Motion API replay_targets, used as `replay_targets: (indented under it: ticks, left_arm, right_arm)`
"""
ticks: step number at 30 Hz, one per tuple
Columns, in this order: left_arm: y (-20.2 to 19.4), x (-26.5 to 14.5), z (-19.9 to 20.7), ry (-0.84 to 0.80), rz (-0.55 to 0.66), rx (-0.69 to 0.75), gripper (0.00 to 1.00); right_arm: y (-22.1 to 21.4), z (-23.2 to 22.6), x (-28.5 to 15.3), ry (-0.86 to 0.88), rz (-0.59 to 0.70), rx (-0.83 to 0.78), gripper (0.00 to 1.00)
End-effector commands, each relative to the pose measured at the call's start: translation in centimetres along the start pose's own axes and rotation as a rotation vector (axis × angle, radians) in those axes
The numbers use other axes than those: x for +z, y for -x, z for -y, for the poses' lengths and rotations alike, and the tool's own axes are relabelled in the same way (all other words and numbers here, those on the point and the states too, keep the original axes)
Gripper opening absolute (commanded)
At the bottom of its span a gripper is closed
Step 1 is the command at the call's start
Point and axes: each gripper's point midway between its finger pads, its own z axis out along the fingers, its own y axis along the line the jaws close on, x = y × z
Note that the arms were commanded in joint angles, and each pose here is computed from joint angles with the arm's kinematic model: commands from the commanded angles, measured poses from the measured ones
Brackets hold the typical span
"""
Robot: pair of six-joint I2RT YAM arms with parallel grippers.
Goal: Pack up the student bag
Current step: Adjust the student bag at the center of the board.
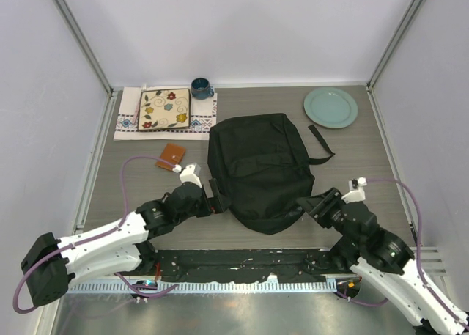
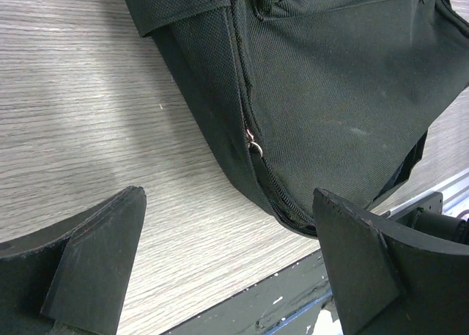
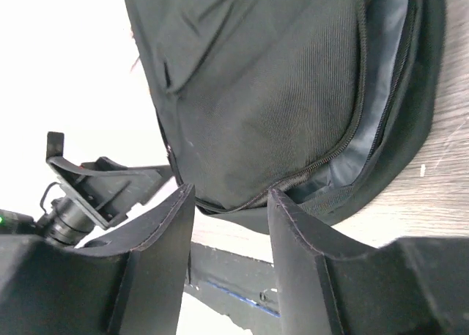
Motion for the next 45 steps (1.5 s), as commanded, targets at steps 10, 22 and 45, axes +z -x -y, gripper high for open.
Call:
replay_targets:
  ticks: [10,22,45]
  left_arm:
    - [6.7,0.9,1.7,0.033,0.187,0.076,1.0]
    - [7.6,5.1,1.8,-0.069,0.124,0.041,1.0]
    - [3.9,6.4,-0.4,-0.13,0.079,-0.128,0.09]
  right_arm:
    - [5.0,4.3,0.9,-0.369,0.243,-0.08,0.74]
    - [4.7,3.6,4.7,-0.288,0.265,-0.124,0.88]
    - [4.5,4.1,8.4,-0.303,0.112,-0.266,0.37]
